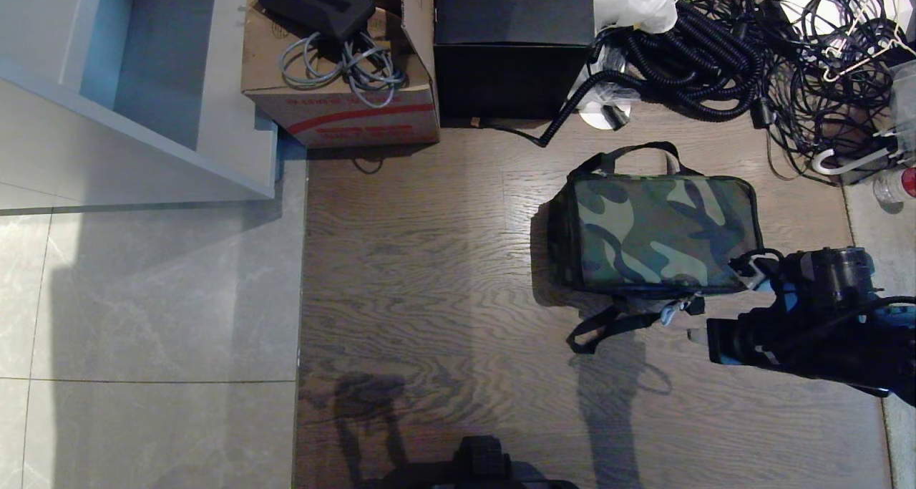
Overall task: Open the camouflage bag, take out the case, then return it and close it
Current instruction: Open the top of the storage box
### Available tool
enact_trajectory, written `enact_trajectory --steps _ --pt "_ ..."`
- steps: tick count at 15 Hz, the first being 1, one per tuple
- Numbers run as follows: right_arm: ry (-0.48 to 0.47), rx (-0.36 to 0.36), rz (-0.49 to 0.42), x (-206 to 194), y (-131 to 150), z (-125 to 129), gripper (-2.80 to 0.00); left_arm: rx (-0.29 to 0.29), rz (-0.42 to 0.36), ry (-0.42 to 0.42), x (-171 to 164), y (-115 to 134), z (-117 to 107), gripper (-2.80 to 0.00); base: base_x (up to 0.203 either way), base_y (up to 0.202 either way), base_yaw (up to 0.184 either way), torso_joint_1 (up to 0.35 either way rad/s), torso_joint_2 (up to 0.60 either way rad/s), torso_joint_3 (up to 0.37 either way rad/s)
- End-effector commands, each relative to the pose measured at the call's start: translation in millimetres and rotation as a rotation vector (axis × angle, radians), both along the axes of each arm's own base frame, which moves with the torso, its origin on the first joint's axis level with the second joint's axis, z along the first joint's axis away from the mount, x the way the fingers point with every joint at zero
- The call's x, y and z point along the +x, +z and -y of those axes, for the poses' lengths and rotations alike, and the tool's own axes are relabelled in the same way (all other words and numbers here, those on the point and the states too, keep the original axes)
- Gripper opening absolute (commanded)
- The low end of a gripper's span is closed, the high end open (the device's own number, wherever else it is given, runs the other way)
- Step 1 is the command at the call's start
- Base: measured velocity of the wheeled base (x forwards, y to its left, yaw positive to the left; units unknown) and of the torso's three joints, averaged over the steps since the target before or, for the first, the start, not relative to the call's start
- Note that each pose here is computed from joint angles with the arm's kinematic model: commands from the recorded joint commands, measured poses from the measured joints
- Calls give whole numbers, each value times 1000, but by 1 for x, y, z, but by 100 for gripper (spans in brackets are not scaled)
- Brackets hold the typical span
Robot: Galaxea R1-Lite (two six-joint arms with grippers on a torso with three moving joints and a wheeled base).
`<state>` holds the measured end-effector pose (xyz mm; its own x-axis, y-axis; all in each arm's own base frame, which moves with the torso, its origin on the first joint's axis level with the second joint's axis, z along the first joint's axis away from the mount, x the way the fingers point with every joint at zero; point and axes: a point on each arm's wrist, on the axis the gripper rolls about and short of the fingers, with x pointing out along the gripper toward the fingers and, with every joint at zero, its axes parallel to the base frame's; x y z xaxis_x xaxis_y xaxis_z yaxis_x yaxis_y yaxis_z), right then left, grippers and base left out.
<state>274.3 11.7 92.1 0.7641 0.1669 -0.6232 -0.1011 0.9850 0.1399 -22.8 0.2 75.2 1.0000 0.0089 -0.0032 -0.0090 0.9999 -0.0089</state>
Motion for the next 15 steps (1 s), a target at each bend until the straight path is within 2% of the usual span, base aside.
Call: enact_trajectory --steps 1,4,8,10,15 --pt "17 -34 -35 17 -24 1 0 0 0 0 0 0 0 -280 0 0 0 0 0 0" --pt "41 -80 -18 30 -38 2 0 0 0 0 0 0 0 -280 0 0 0 0 0 0" --pt "-12 -101 95 55 -47 21 0 0 0 0 0 0 0 -280 0 0 0 0 0 0" --pt "-12 -114 89 61 -53 26 0 0 0 0 0 0 0 -280 0 0 0 0 0 0" --pt "-10 -92 83 67 -60 25 0 0 0 0 0 0 0 -280 0 0 0 0 0 0"
